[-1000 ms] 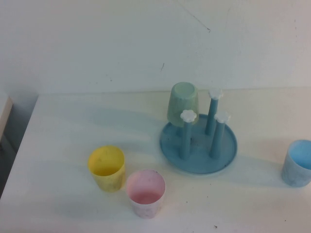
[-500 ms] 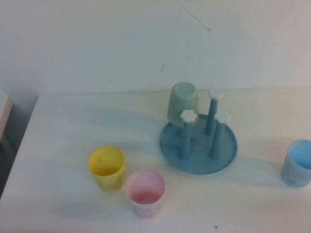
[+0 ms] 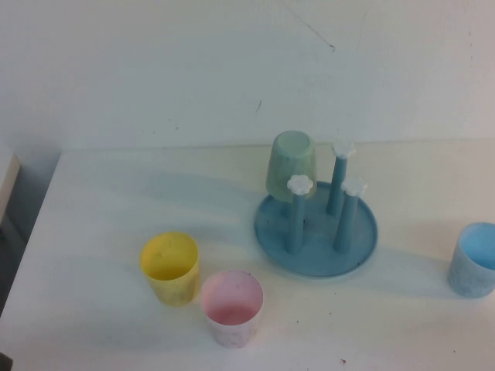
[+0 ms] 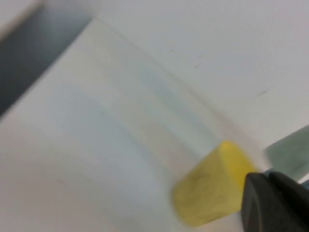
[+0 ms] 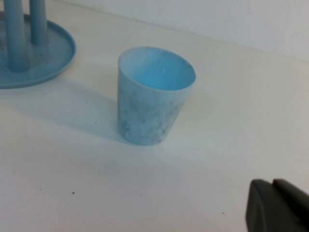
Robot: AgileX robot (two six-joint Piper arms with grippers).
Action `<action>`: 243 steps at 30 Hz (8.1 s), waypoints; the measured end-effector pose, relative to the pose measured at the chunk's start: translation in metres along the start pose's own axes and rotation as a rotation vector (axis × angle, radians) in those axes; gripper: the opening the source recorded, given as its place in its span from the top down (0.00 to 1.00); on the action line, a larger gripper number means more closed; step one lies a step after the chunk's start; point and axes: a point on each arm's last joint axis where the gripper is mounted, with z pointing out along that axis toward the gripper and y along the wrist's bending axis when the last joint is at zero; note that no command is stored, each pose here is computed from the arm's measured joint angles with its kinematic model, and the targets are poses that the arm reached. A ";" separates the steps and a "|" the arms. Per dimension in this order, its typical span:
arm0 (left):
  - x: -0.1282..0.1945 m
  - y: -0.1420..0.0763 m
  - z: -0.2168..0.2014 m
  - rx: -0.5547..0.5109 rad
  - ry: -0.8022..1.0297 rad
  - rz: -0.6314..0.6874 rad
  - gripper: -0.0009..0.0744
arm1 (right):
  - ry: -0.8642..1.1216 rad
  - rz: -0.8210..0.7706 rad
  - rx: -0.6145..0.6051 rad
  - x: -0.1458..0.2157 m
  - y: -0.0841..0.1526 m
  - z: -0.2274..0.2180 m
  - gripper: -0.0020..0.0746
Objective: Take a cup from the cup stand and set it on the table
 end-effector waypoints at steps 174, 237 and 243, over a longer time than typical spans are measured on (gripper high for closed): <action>-0.034 -0.177 0.226 0.311 1.150 -0.787 0.24 | 0.025 0.228 -0.621 -0.153 0.027 0.051 0.95; -0.035 -0.179 0.227 0.357 1.127 -0.756 0.24 | 0.065 0.271 -1.324 -0.209 0.138 0.172 0.93; -0.036 -0.179 0.227 0.371 1.120 -0.740 0.24 | 0.061 0.267 -1.326 -0.209 0.138 0.172 0.93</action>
